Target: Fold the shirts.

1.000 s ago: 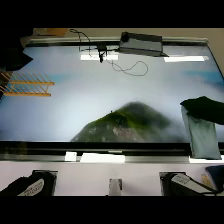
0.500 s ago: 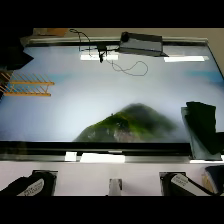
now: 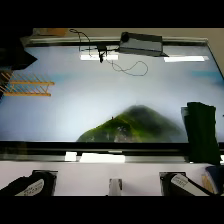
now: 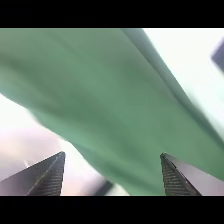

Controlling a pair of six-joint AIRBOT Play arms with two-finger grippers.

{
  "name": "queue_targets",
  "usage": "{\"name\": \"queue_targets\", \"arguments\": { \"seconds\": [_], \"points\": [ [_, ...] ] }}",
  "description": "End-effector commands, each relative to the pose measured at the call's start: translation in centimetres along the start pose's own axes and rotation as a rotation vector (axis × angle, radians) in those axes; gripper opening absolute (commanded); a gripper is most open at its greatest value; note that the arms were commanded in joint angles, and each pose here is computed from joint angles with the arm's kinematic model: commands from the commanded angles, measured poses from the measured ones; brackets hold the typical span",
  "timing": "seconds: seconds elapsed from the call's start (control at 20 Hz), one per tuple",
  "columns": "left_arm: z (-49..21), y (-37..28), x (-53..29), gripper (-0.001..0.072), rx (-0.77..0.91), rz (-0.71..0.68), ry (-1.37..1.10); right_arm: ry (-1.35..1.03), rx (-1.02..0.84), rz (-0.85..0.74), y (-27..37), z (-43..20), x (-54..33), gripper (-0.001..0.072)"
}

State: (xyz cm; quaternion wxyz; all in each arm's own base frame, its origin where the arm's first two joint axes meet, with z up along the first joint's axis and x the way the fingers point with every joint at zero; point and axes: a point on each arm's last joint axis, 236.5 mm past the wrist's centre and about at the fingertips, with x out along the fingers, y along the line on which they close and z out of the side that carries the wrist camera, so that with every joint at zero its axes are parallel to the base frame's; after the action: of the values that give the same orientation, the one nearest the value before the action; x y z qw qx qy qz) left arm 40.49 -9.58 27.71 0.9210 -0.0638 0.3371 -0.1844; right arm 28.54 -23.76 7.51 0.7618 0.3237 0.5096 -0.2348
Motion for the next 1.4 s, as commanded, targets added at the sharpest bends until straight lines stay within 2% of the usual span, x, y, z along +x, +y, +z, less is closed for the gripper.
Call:
{"name": "queue_targets", "arguments": {
  "seconds": [0.0, 0.15, 0.2, 0.3, 0.35, 0.4, 0.5, 0.6, 1.35],
  "points": [
    [-1.6, 2.8, 2.8, 0.0032, 0.119, 0.181, 0.094, -0.39, -0.242, 0.231, 11.9, 8.4, -7.2, 0.0589],
    [-5.7, 8.9, 6.0, 0.0038, 0.205, 0.521, 0.325, -0.495, -0.509, 0.287, 23.7, 6.4, -8.9, 0.0575],
    [-7.8, 9.9, 7.3, 0.0113, 0.183, 0.552, 0.42, -0.451, -0.595, 0.212, 25.5, 4.3, -7.0, 0.0541],
    [-13.3, 10.9, 8.8, 0.0651, 0.027, 0.584, 0.625, -0.288, -0.631, 0.035, 25.9, 0.1, -2.2, 0.0558],
    [-15.0, 10.7, 9.5, 0.07, -0.007, 0.574, 0.667, -0.166, -0.661, 0.02, 26.2, -2.7, 0.2, 0.0603],
    [-15.9, 10.4, 10.2, 0.0701, 0.006, 0.558, 0.658, -0.043, -0.651, 0.056, 26.7, -5.4, 2.1, 0.0676],
    [-17.2, 9.8, 11.1, 0.0701, 0.007, 0.54, 0.593, 0.181, -0.62, 0.119, 27.2, -10.0, 4.4, 0.0688],
    [-18.0, 9.3, 11.1, 0.0701, -0.08, 0.537, 0.556, 0.276, -0.614, 0.11, 26.7, -11.6, 5.6, 0.0687],
    [-17.8, 9.2, 11.2, 0.0683, -0.078, 0.532, 0.552, 0.229, -0.608, 0.131, 27.6, -10.7, 6.0, 0.0677]
  ]
}}
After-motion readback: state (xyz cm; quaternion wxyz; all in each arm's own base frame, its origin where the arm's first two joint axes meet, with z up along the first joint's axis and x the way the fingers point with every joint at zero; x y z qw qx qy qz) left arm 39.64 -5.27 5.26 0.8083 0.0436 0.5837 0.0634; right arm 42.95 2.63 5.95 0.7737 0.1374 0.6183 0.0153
